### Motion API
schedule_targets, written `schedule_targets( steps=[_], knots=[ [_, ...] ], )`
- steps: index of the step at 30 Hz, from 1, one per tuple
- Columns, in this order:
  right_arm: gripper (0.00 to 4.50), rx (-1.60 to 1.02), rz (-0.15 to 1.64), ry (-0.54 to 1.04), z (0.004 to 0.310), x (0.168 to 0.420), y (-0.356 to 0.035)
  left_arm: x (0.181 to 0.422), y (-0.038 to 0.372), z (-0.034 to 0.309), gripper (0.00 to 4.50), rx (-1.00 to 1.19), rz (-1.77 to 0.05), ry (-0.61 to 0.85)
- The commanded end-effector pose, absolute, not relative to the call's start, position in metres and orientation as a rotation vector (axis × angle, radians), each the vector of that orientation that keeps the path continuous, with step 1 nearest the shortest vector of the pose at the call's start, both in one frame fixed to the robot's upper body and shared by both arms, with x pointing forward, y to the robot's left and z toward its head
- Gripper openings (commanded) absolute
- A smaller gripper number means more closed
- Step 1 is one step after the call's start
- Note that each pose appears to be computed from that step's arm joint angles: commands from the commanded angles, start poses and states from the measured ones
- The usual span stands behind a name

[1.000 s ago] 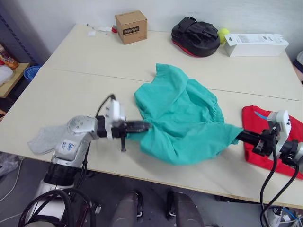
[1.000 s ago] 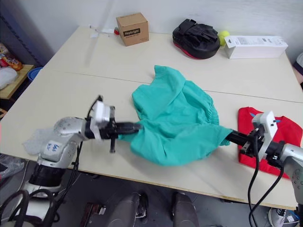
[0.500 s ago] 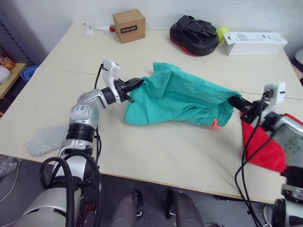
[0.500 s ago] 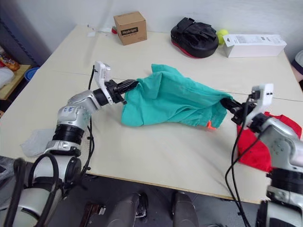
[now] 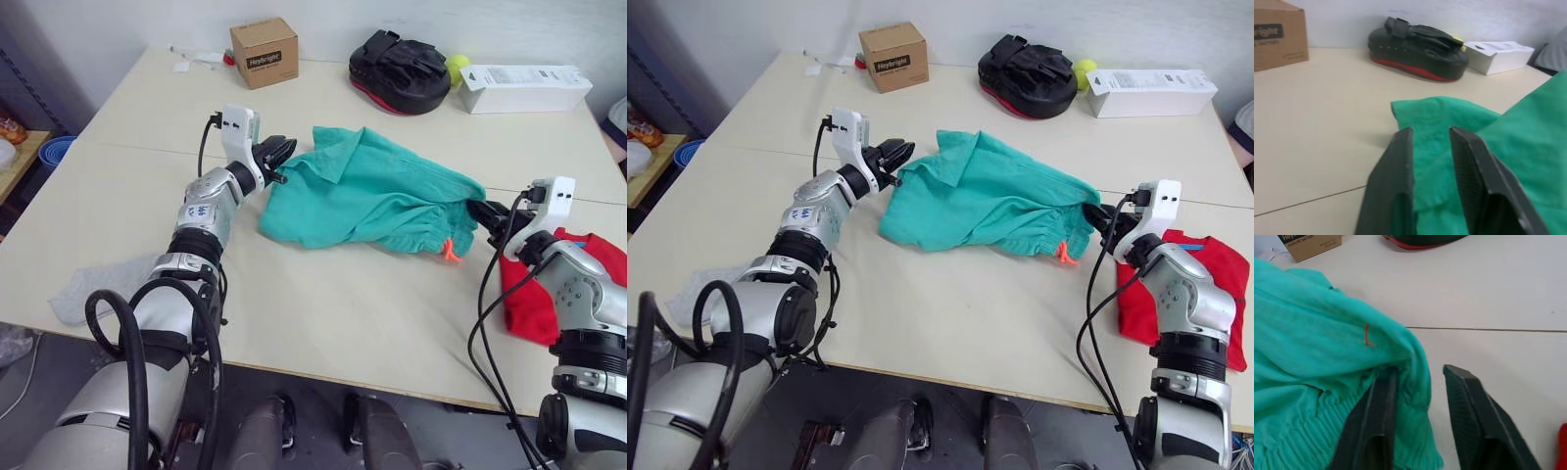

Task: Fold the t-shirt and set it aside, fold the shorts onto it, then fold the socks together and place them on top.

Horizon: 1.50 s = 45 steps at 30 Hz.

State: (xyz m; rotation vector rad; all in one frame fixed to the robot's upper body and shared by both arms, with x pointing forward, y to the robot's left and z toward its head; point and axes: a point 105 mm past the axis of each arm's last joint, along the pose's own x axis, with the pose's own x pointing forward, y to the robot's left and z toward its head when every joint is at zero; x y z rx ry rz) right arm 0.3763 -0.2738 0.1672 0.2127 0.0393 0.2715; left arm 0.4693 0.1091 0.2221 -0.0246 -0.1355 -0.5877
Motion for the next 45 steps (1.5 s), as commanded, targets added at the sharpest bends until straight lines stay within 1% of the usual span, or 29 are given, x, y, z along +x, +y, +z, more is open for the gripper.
schedule_targets(
  steps=[1,3,5,6,7,9,11,12,14,16,19,22,27,30,32,33,34,35,36,39,41,44,45],
  knots=[
    [2.78,0.076,0.282,-0.115,0.206,0.366,-0.283,0.470,0.127,0.243,2.65,0.103,-0.516,-0.230],
    [3.50,-0.031,0.317,-0.196,0.224,0.354,-0.286,0.461,0.142,0.256,3.32,0.195,-0.508,-0.336],
    [4.21,-0.184,0.435,-0.223,0.232,0.338,-0.274,0.440,0.137,0.264,3.94,0.313,-0.651,-0.451],
    [4.50,-0.273,0.523,-0.205,0.227,0.329,-0.263,0.429,0.132,0.261,4.28,0.403,-0.730,-0.478],
    [4.50,-0.355,0.618,-0.181,0.219,0.320,-0.250,0.418,0.126,0.252,4.48,0.482,-0.828,-0.479],
    [4.50,-0.482,0.775,-0.111,0.198,0.304,-0.230,0.396,0.117,0.231,4.48,0.642,-0.996,-0.457],
    [4.50,-0.566,0.874,-0.060,0.180,0.294,-0.218,0.377,0.111,0.212,4.48,0.765,-1.131,-0.435],
    [4.50,-0.595,0.895,-0.047,0.172,0.292,-0.213,0.368,0.108,0.200,4.48,0.845,-1.189,-0.421],
    [4.50,-0.629,0.878,-0.053,0.161,0.298,-0.209,0.358,0.105,0.178,4.48,0.969,-1.265,-0.382],
    [4.50,-0.718,0.884,-0.050,0.148,0.304,-0.202,0.362,0.100,0.161,4.48,1.035,-1.260,-0.342],
    [4.50,-0.809,0.852,-0.061,0.136,0.317,-0.197,0.380,0.090,0.158,4.48,1.077,-1.149,-0.341],
    [4.50,-0.874,0.788,-0.094,0.133,0.336,-0.194,0.399,0.084,0.156,4.48,1.114,-1.041,-0.321],
    [4.50,-0.944,0.720,-0.142,0.136,0.354,-0.191,0.423,0.089,0.154,4.48,1.156,-0.901,-0.257],
    [4.50,-0.972,0.694,-0.152,0.135,0.361,-0.190,0.430,0.092,0.151,4.48,1.140,-0.869,-0.205],
    [4.13,-0.984,0.684,-0.136,0.132,0.366,-0.191,0.431,0.092,0.146,4.09,1.106,-0.882,-0.166],
    [3.77,-0.979,0.687,-0.121,0.129,0.367,-0.191,0.432,0.092,0.144,3.77,1.093,-0.883,-0.150],
    [3.60,-0.983,0.676,-0.112,0.127,0.370,-0.193,0.432,0.092,0.138,3.60,1.063,-0.903,-0.110],
    [3.17,-0.986,0.666,-0.109,0.127,0.372,-0.193,0.431,0.091,0.133,3.25,1.035,-0.924,-0.070],
    [2.91,-0.987,0.656,-0.107,0.127,0.375,-0.194,0.430,0.090,0.130,2.97,1.008,-0.942,-0.049],
    [1.79,-0.985,0.632,-0.112,0.130,0.381,-0.194,0.424,0.083,0.127,1.93,0.923,-1.006,-0.028],
    [1.07,-0.984,0.641,-0.118,0.133,0.380,-0.194,0.416,0.081,0.124,1.27,0.885,-1.077,-0.014],
    [0.00,-0.982,0.669,-0.126,0.137,0.372,-0.198,0.396,0.078,0.125,0.22,0.817,-1.228,-0.025],
    [0.00,-0.978,0.691,-0.124,0.139,0.367,-0.199,0.389,0.080,0.128,0.02,0.802,-1.258,-0.033]
  ],
)
